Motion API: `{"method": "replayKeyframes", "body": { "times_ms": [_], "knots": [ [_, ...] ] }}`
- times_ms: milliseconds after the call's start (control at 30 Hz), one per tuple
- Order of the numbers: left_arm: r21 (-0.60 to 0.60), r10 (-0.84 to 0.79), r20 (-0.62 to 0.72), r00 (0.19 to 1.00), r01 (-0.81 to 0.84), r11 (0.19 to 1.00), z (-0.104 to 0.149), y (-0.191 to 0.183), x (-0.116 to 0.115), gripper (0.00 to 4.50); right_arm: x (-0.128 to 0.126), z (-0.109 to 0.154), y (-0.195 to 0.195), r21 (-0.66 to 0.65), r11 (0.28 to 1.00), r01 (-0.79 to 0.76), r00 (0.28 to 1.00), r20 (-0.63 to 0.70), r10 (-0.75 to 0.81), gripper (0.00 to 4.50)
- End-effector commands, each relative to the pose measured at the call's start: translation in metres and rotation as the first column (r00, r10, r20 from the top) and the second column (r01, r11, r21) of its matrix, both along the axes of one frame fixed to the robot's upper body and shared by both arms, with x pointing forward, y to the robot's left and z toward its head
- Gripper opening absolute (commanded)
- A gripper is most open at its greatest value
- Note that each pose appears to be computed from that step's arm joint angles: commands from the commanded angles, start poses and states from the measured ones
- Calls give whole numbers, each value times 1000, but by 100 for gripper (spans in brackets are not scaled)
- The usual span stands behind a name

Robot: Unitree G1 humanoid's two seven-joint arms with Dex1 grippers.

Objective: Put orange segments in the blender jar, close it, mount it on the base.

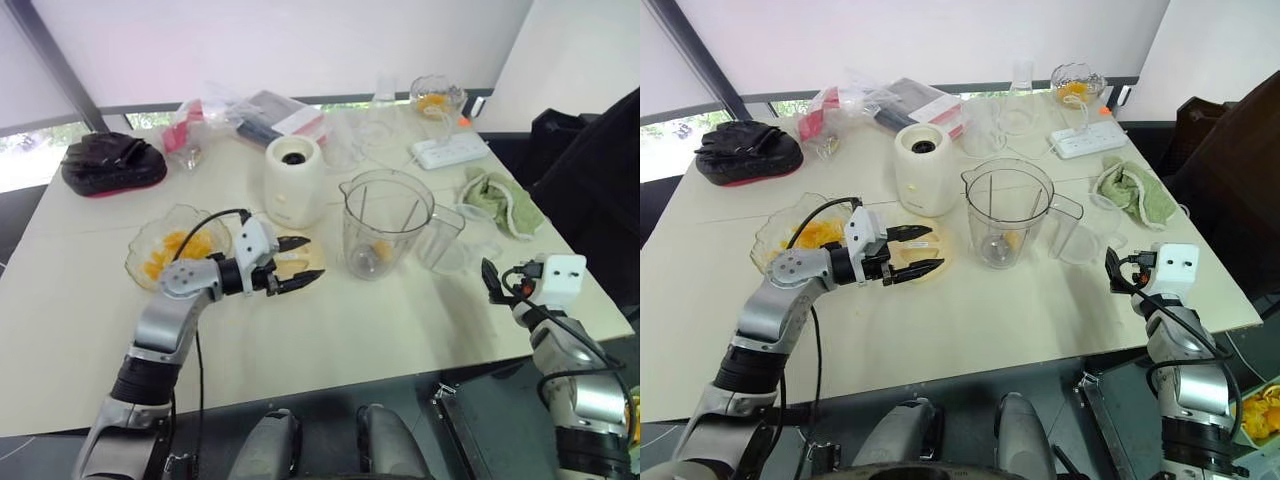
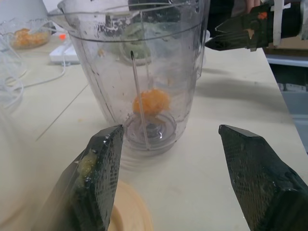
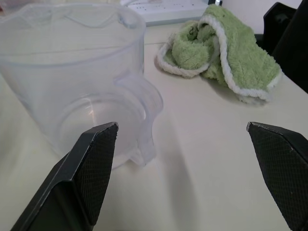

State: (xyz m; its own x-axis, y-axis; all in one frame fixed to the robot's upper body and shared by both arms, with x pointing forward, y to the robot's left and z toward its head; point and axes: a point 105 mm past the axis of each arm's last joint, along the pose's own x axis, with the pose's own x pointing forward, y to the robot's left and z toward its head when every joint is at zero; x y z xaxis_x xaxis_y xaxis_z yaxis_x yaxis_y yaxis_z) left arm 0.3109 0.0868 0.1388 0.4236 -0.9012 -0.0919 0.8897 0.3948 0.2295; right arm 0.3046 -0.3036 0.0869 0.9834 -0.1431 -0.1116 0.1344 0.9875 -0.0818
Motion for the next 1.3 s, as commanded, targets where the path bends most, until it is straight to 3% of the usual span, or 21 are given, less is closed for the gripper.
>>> {"method": "replayKeyframes", "body": {
  "times_ms": [33, 967, 1067, 1267, 1300],
  "knots": [
    [-9, -3, 61, 998, 3, 1000, 13, -1, -2, 326, 4, 10, -1, -16, 1000, 12, 999, 53, -12, 447],
    [37, 20, 109, 994, -24, 999, 6, 1, -2, 326, 36, 10, -12, 17, 984, 175, 979, 104, -176, 447],
    [40, 22, 111, 994, -27, 999, 5, 2, -3, 334, 38, 10, -9, 19, 984, 175, 978, 109, -176, 354],
    [42, 27, 117, 993, -32, 999, 5, 3, -2, 334, 41, 9, -4, 23, 986, 167, 980, 110, -169, 34],
    [44, 28, 119, 992, -33, 998, 5, 3, -2, 334, 41, 8, -3, 25, 986, 164, 980, 110, -165, 9]
  ]
}}
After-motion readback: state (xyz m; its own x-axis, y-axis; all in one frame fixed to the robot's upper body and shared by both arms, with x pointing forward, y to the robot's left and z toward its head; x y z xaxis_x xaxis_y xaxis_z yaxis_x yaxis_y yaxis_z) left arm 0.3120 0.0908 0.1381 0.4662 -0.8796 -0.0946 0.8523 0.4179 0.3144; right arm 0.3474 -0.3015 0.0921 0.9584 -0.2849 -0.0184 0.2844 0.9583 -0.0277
